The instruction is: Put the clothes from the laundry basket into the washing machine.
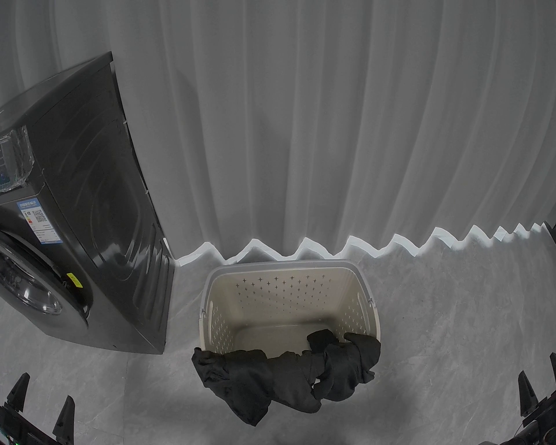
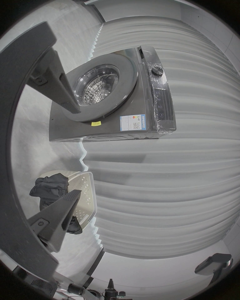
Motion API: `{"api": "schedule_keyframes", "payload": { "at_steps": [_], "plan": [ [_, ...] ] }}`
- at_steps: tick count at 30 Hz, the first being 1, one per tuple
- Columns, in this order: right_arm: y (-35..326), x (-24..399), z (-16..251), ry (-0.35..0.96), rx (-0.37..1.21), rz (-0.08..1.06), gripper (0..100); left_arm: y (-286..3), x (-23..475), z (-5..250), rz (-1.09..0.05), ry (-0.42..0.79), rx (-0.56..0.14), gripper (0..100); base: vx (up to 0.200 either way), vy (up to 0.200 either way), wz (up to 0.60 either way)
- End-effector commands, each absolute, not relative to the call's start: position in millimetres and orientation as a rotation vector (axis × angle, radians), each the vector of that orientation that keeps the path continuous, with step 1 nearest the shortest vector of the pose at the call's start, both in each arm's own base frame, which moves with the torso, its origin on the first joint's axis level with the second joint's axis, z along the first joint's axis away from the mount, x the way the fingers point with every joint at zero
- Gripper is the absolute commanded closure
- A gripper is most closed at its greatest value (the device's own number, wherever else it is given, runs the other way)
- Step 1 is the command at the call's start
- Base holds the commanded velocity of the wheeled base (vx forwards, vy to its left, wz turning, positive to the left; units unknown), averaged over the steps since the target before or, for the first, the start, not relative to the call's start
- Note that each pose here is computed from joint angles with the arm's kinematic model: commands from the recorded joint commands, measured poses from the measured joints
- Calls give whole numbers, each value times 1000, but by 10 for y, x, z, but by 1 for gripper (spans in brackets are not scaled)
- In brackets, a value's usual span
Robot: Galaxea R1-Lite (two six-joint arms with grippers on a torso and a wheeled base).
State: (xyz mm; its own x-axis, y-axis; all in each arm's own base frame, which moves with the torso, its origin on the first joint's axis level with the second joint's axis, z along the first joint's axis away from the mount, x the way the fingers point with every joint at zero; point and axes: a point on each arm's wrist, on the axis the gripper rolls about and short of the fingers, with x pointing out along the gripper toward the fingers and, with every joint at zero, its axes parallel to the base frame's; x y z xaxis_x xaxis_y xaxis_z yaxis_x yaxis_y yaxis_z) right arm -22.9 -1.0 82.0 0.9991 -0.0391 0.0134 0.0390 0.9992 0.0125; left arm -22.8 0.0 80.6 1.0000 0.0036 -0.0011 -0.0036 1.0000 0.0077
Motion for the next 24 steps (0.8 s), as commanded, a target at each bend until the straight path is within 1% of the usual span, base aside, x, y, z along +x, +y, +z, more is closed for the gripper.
{"api": "schedule_keyframes", "payload": {
  "at_steps": [1, 2, 11, 16, 24],
  "plan": [
    [-10, -228, 767, -13, 13, -38, 0, 0, -229, 757, 5, 0, 8, 0, 200, 0, 0],
    [-10, -228, 767, -13, 13, -38, 0, 0, -229, 757, 5, 0, 8, 0, 200, 0, 0],
    [-10, -228, 767, -13, 13, -38, 0, 0, -229, 757, 3, 0, 8, 0, 0, 0, 0],
    [-10, -228, 767, -13, 13, -38, 0, 0, -229, 757, 3, 0, 8, 0, 200, 0, 0],
    [-10, -228, 767, -13, 13, -38, 0, 0, -229, 757, 5, 0, 8, 0, 0, 0, 0]
  ]
}}
